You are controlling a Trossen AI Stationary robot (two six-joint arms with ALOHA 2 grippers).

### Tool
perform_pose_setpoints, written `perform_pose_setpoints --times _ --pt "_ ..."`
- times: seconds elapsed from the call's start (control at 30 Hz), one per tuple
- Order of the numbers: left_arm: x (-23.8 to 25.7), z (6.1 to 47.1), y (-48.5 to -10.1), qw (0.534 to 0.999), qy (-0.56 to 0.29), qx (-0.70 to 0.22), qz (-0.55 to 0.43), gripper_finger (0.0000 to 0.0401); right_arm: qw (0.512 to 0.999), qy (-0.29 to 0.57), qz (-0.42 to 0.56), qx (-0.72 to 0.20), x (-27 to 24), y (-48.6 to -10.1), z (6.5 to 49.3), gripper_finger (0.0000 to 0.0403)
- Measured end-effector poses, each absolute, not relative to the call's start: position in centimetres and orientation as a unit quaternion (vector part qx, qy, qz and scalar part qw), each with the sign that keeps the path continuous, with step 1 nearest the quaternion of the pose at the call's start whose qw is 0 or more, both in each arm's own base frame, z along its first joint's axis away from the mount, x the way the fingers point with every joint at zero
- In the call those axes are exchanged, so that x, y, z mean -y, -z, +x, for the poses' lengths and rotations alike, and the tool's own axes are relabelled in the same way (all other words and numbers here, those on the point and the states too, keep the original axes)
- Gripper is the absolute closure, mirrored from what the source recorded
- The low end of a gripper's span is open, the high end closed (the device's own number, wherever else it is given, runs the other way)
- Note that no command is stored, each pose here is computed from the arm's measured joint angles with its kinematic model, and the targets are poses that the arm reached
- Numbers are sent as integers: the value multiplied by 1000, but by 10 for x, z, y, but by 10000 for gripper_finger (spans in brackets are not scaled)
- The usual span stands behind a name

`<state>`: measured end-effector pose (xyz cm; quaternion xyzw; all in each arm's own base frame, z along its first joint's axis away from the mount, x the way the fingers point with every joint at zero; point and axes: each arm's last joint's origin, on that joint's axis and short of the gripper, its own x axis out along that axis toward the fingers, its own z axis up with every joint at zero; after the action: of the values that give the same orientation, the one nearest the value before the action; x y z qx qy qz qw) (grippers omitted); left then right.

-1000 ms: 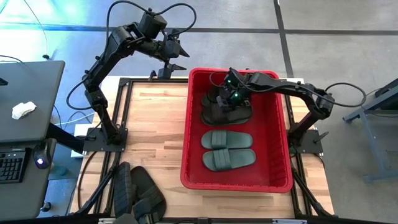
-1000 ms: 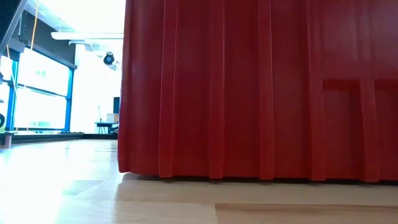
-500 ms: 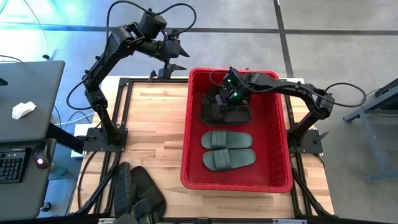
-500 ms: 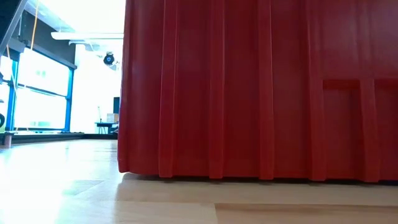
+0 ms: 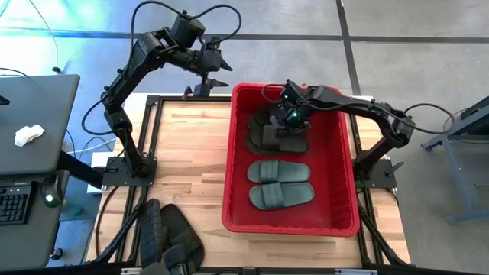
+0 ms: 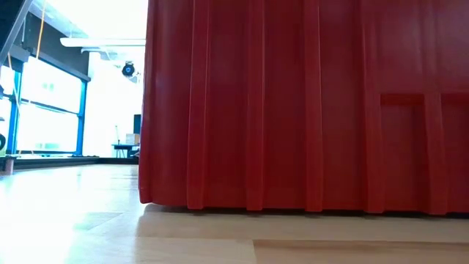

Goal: Pick and place slides into bin
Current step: Put the black slide into the red container

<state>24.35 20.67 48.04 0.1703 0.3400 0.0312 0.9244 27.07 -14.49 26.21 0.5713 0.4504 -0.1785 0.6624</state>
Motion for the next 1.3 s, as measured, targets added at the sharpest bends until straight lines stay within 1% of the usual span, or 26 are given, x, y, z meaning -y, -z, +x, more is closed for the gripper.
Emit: perform_pose_setpoints --times 0.27,0.43,0.53,0.6,0.7,0.83,1.0,1.13,1.3 --pt "-210 248 -475 924 -25 -347 162 167 683 181 558 -435 147 -280 252 300" --pt "-217 255 -466 923 -19 -355 149 167 665 188 563 -453 144 -279 247 300" --pt "-220 258 -463 923 -21 -358 140 167 662 213 548 -465 143 -277 245 300" --pt "-220 259 -463 923 -22 -357 142 167 672 234 520 -473 143 -276 245 300" --pt "-221 259 -463 923 -23 -356 142 167 702 247 458 -487 143 -275 245 300" --pt "-220 259 -463 923 -22 -358 140 167 737 227 375 -515 138 -275 248 315" --pt "-220 258 -462 922 -20 -362 137 167 758 180 293 -555 131 -265 257 339" --pt "-220 258 -462 922 -20 -362 138 167 761 162 266 -570 134 -256 263 353" --pt "-220 258 -462 922 -20 -361 137 167 776 150 245 -562 138 -251 271 365"
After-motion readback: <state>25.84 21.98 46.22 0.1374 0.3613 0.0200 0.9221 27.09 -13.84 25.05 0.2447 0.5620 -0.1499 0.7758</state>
